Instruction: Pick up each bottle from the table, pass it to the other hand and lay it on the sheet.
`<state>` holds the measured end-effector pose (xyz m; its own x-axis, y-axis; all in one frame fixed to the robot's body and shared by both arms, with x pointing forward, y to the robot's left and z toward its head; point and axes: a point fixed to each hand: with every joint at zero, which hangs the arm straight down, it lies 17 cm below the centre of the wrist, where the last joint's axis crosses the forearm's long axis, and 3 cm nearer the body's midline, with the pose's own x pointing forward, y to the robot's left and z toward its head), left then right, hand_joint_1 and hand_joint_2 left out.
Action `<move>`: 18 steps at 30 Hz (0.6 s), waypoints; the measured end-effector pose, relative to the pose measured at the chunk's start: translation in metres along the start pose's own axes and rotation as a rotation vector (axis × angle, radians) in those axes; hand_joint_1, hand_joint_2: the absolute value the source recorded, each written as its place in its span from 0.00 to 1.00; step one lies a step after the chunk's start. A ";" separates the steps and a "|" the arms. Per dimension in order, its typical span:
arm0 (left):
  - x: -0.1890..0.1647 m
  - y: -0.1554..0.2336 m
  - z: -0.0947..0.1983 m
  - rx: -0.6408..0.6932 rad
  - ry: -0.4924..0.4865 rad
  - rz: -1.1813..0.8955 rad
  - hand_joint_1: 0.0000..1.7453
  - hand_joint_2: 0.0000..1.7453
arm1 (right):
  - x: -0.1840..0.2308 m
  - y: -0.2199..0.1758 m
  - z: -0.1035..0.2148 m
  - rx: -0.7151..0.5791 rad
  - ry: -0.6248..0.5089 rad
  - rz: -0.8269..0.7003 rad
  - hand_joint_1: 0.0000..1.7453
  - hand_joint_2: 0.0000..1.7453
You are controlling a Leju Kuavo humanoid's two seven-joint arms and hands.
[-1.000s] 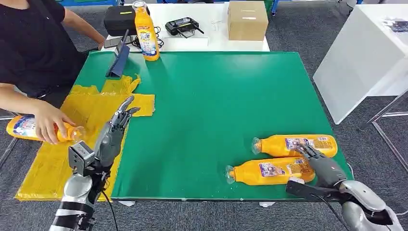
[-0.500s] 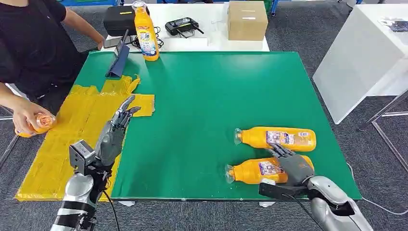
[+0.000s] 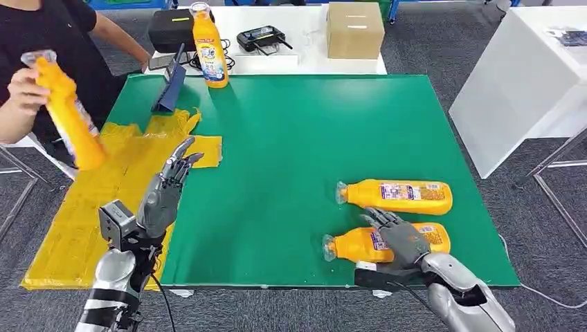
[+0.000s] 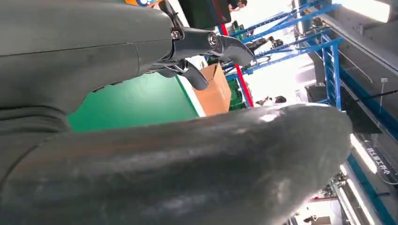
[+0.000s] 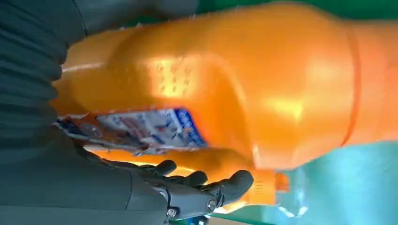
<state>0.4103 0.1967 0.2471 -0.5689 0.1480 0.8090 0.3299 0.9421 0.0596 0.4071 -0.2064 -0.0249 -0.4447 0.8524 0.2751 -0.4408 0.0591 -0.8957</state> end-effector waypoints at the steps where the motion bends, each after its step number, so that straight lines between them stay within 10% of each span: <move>1: 0.000 0.000 -0.001 -0.001 -0.001 0.001 0.00 0.00 | -0.001 0.006 -0.001 0.016 0.002 0.006 1.00 1.00; 18: 0.006 0.003 -0.030 0.006 -0.036 0.037 0.00 0.00 | -0.030 0.024 -0.002 0.033 0.114 -0.105 1.00 1.00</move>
<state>0.4301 0.1911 0.2693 -0.5832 0.1934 0.7890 0.3470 0.9375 0.0267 0.4110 -0.2293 -0.0554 -0.3045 0.8958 0.3238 -0.5064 0.1357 -0.8516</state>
